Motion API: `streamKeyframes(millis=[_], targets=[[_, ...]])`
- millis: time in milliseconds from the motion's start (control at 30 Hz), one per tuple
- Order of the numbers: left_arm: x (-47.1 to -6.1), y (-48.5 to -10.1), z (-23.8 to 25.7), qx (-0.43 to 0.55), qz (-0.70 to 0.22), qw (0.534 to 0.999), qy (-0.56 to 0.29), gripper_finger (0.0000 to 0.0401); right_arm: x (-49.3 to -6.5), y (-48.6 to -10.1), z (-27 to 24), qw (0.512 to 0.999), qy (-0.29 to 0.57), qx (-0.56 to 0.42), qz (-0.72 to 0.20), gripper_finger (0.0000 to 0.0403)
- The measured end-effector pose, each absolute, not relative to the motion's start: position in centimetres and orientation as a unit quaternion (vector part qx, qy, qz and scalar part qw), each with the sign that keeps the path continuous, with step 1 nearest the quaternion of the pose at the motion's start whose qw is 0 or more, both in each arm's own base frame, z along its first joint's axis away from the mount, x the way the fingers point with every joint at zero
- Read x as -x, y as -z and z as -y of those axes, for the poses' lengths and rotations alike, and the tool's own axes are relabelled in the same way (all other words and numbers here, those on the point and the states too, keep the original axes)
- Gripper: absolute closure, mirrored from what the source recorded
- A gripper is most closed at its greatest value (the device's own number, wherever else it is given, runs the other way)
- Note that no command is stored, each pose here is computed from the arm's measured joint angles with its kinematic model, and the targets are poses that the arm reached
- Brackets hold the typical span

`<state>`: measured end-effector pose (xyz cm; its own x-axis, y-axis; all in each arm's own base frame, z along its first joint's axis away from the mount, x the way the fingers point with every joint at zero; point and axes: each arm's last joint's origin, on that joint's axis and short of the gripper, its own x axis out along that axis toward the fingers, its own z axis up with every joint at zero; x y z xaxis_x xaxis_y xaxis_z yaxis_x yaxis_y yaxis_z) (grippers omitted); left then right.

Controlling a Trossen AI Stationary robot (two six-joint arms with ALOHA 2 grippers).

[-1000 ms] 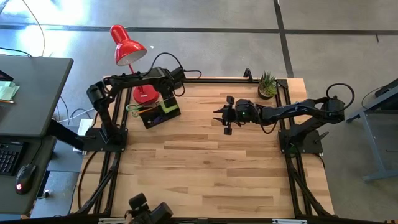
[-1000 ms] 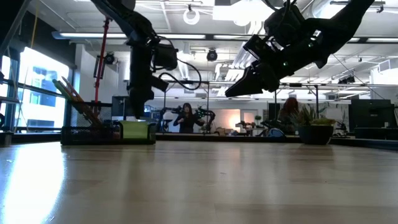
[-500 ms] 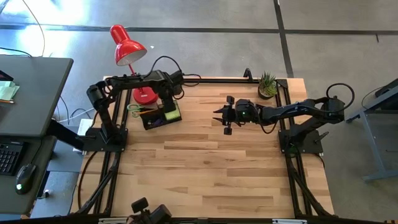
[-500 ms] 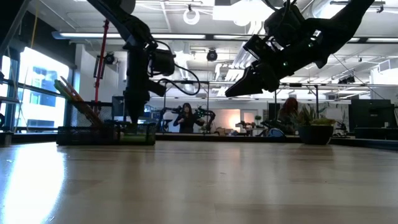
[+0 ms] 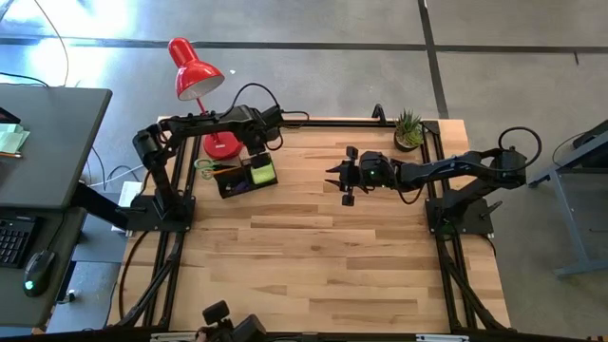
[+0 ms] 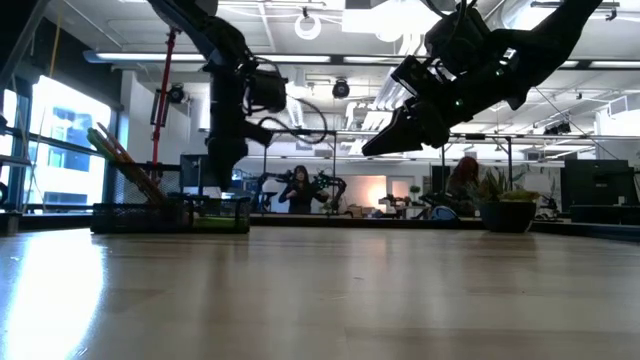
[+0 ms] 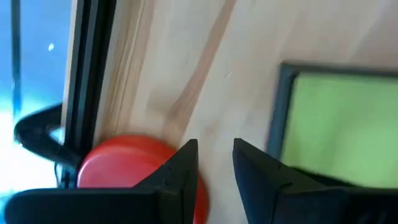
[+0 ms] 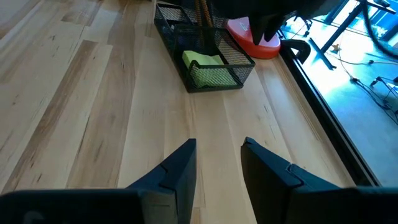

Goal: Pick and place office supplies into organizer
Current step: Adjust the green sticky notes in the desk organizer

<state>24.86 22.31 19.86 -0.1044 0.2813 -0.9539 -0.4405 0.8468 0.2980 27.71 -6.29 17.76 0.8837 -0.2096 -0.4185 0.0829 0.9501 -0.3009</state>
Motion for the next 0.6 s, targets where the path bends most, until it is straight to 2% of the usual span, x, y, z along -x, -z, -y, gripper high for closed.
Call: streamKeyframes(millis=[100, 200, 333, 600], targets=[[-26.0, -20.7, -21.7, 0.058, -0.677, 0.691, -0.248, 0.0316, -27.7, -17.8, 6.3, 0.961, 0.076, 0.139, -0.229, 0.0286], [-27.0, -20.8, -20.2, 0.062, -0.676, 0.710, -0.188, 0.0316, -27.7, -17.7, 6.3, 0.960, 0.076, 0.138, -0.230, 0.0286], [-27.5, -20.6, -18.5, 0.075, -0.688, 0.708, -0.141, 0.0316, -27.7, -17.7, 6.3, 0.960, 0.075, 0.138, -0.233, 0.0286], [-25.9, -17.9, -18.6, 0.090, -0.710, 0.685, -0.140, 0.0316, -27.7, -17.7, 6.3, 0.960, 0.076, 0.137, -0.231, 0.0286]])
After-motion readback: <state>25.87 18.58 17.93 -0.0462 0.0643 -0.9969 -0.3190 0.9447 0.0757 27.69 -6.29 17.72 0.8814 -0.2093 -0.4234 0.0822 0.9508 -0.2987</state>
